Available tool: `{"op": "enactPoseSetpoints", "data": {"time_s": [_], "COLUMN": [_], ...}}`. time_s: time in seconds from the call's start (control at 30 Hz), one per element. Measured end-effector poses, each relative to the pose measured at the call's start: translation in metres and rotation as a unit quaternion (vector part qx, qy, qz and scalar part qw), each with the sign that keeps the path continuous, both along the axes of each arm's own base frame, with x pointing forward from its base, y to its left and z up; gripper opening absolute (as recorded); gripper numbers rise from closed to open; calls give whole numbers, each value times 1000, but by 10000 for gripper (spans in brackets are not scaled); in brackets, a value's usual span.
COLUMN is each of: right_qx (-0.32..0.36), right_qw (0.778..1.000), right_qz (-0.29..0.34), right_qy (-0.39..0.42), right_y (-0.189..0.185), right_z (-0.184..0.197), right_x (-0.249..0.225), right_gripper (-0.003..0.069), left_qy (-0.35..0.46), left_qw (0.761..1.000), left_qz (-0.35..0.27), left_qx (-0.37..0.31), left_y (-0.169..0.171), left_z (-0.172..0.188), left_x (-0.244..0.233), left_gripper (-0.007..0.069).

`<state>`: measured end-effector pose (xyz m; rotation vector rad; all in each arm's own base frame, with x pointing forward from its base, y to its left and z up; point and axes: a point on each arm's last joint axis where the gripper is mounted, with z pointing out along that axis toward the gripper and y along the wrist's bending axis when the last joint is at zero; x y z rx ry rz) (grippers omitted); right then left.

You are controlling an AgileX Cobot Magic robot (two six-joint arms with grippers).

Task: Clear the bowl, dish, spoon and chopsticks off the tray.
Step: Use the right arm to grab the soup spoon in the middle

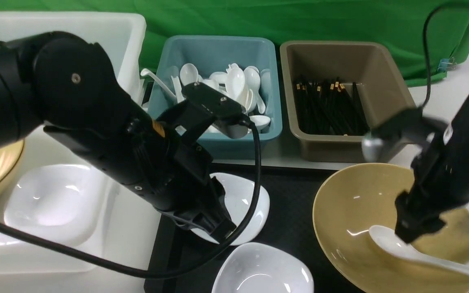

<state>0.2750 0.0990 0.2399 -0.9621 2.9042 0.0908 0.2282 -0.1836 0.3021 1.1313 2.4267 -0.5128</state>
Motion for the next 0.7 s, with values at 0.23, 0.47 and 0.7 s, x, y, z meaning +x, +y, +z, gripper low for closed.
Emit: {"op": "enactPoseSetpoints", "data": {"time_s": [0.23,0.47,0.7], "right_qx": [-47,-50,82], "right_qw": [998,998,991], "right_qz": [14,14,-17], "right_qy": [47,47,-105], "right_y": [-9,-8,19], "right_z": [-39,-42,37], "right_x": [-10,-7,35], "right_gripper": [461,114,125], "left_qy": [-16,-29,-133], "left_qw": [1000,999,985], "left_qz": [8,18,77], "left_qx": [-12,-27,-84], "left_y": [-1,-3,-5], "left_z": [2,4,35], "left_x": [3,6,24], "left_gripper": [-18,-18,-18]}}
